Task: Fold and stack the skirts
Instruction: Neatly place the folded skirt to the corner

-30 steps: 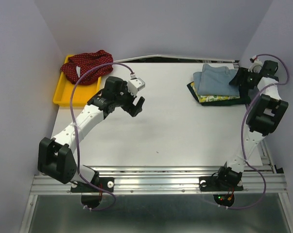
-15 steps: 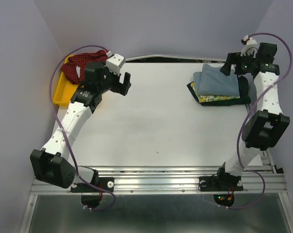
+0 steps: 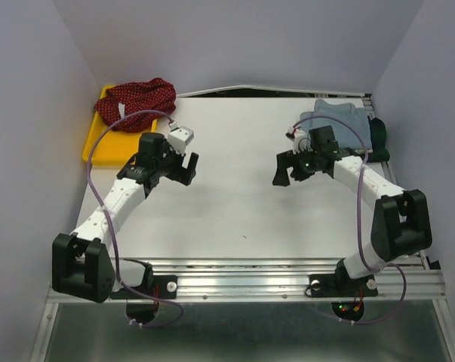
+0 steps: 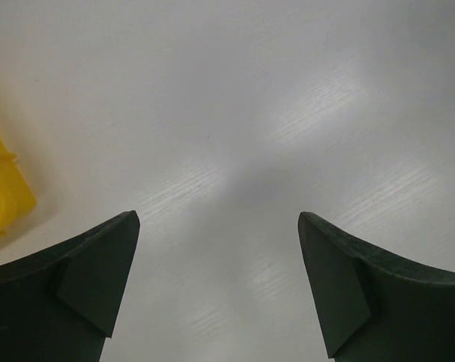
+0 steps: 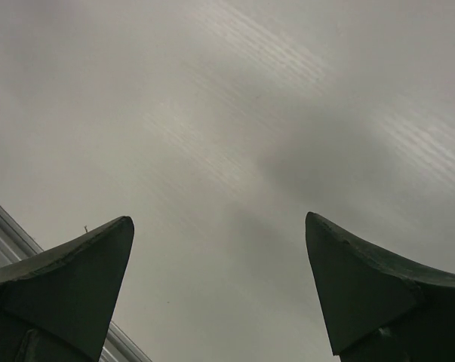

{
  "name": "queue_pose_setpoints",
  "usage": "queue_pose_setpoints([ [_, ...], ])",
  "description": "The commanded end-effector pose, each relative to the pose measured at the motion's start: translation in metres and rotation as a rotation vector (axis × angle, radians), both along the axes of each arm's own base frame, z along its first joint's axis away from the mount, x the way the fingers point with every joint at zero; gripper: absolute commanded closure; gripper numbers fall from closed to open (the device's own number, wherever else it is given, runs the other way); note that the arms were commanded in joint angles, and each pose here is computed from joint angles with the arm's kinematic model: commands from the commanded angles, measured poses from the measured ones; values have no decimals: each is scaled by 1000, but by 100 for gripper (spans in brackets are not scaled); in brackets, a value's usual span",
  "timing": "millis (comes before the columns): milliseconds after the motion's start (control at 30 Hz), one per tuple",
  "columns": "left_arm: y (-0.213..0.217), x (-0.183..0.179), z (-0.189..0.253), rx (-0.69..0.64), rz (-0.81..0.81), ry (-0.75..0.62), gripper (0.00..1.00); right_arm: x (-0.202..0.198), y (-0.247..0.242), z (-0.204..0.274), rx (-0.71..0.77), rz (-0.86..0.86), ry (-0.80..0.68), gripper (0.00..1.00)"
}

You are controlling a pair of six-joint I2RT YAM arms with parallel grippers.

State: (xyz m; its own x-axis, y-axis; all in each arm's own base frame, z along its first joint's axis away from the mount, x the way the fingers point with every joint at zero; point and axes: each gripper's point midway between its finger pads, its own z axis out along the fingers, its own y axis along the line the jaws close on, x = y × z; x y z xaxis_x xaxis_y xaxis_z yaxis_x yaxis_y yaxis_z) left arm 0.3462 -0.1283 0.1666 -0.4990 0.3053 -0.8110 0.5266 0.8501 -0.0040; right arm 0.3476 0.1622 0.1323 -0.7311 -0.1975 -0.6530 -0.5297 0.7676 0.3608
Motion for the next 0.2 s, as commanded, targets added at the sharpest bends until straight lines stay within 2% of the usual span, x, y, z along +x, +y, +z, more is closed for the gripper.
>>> queue_pose_setpoints([
  [0, 12, -12, 16, 58, -27, -122, 1, -11, 12, 10, 8, 32, -117, 0],
  [167, 27, -21, 11, 111, 13, -140, 1, -30, 10, 5, -14, 40, -125, 0],
])
